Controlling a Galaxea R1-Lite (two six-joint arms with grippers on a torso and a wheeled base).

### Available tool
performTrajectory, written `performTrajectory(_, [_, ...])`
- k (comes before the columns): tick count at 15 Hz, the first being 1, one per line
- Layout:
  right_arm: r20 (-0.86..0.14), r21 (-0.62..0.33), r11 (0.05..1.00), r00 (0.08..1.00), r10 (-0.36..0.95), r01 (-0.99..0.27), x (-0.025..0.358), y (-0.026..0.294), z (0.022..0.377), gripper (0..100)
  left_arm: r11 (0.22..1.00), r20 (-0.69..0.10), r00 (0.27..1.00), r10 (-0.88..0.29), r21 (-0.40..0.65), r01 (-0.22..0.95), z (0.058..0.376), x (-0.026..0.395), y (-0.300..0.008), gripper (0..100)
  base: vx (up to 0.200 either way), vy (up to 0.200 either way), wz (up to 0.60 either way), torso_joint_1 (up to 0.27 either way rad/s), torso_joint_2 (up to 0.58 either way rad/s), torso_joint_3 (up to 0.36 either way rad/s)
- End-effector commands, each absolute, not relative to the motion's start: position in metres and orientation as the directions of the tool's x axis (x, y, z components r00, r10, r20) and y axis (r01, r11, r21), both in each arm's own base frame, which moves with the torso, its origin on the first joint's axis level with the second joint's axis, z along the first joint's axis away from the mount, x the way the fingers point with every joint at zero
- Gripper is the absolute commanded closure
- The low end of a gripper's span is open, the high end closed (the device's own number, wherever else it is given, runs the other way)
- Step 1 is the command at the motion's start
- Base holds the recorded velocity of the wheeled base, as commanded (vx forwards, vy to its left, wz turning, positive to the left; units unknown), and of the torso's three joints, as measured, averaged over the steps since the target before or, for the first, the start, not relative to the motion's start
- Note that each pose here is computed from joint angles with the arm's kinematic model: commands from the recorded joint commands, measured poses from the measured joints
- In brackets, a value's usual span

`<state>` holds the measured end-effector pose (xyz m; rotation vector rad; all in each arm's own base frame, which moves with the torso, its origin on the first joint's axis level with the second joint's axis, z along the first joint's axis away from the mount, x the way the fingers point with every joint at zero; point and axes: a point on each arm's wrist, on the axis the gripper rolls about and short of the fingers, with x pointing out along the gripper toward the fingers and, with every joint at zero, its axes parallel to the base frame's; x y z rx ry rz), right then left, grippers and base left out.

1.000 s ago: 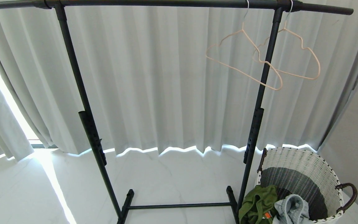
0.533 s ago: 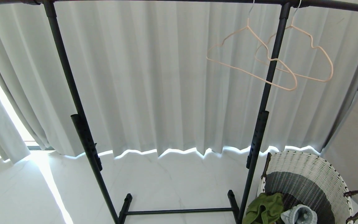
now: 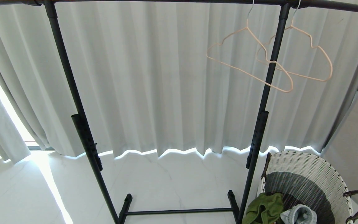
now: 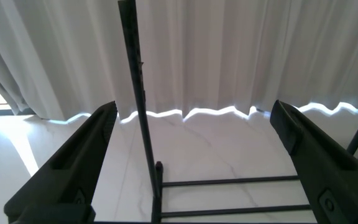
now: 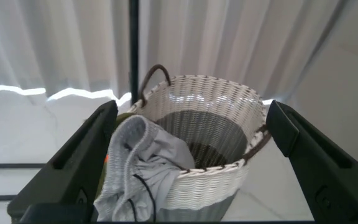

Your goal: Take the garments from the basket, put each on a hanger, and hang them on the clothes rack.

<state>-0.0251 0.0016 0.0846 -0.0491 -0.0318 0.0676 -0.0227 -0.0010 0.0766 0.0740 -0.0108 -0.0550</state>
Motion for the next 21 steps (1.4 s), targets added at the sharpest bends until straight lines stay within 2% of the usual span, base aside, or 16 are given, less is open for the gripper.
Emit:
performTrajectory(1, [0.024, -0.014, 0.985, 0.985, 0.171, -0.171, -0.025, 0.002, 0.130, 0, 0.996, 0.008, 0.998, -0.055, 0.074, 0.054, 0.077, -0.023, -0.001, 0, 0.000, 0.000, 0.00, 0.000, 0.00, 0.000])
performTrajectory(2, [-0.041, -0.016, 0.981, 0.980, 0.195, -0.196, -0.014, 0.002, 0.150, 0, 0.996, 0.008, 0.998, -0.057, 0.074, 0.056, 0.077, -0.023, -0.001, 0, 0.000, 0.000, 0.00, 0.000, 0.00, 0.000])
performTrajectory(4, [-0.232, -0.044, 0.977, 0.953, 0.193, -0.209, 0.022, 0.004, 0.162, 0, 0.996, 0.006, 0.998, -0.057, 0.074, 0.056, 0.076, -0.023, -0.001, 0, 0.000, 0.000, 0.00, 0.000, 0.00, 0.000])
performTrajectory(5, [-0.388, -0.087, 0.978, 0.911, 0.142, -0.190, 0.052, 0.005, 0.160, 0, 0.996, 0.006, 0.998, -0.057, 0.074, 0.056, 0.076, -0.023, -0.001, 0, 0.000, 0.000, 0.00, 0.000, 0.00, 0.000])
performTrajectory(6, [-0.499, -0.141, 0.972, 0.862, 0.093, -0.187, 0.074, 0.005, 0.154, 0, 0.996, 0.006, 0.998, -0.055, 0.072, 0.055, 0.076, -0.023, -0.001, 0, 0.000, 0.000, 0.00, 0.000, 0.00, 0.000])
performTrajectory(7, [-0.589, -0.192, 0.957, 0.805, 0.064, -0.217, 0.094, 0.006, 0.144, 0, 0.996, 0.008, 0.998, -0.055, 0.071, 0.055, 0.077, -0.023, -0.001, 0, 0.000, 0.000, 0.00, 0.000, 0.00, 0.000])
performTrajectory(9, [-0.709, -0.225, 0.927, 0.703, 0.055, -0.300, 0.118, 0.007, 0.119, 0, 0.996, 0.008, 0.998, -0.057, 0.072, 0.056, 0.077, -0.023, -0.001, 0, 0.000, 0.000, 0.00, 0.000, 0.00, 0.000])
performTrajectory(12, [-0.779, -0.273, 0.871, 0.625, 0.049, -0.409, 0.150, 0.009, 0.087, 0, 0.996, 0.006, 0.998, -0.057, 0.074, 0.056, 0.076, -0.023, -0.001, 0, 0.000, 0.000, 0.00, 0.000, 0.00, 0.000])
performTrajectory(15, [-0.808, -0.289, 0.838, 0.588, 0.046, -0.462, 0.177, 0.010, 0.064, 0, 0.995, 0.006, 0.998, -0.057, 0.077, 0.056, 0.076, -0.023, -0.001, 0, 0.000, 0.000, 0.00, 0.000, 0.00, 0.000])
performTrajectory(21, [-0.786, -0.316, 0.833, 0.618, 0.039, -0.455, 0.215, 0.013, 0.038, 0, 0.996, 0.005, 0.998, -0.055, 0.077, 0.055, 0.076, -0.023, -0.001, 0, 0.000, 0.000, 0.00, 0.000, 0.00, 0.000])
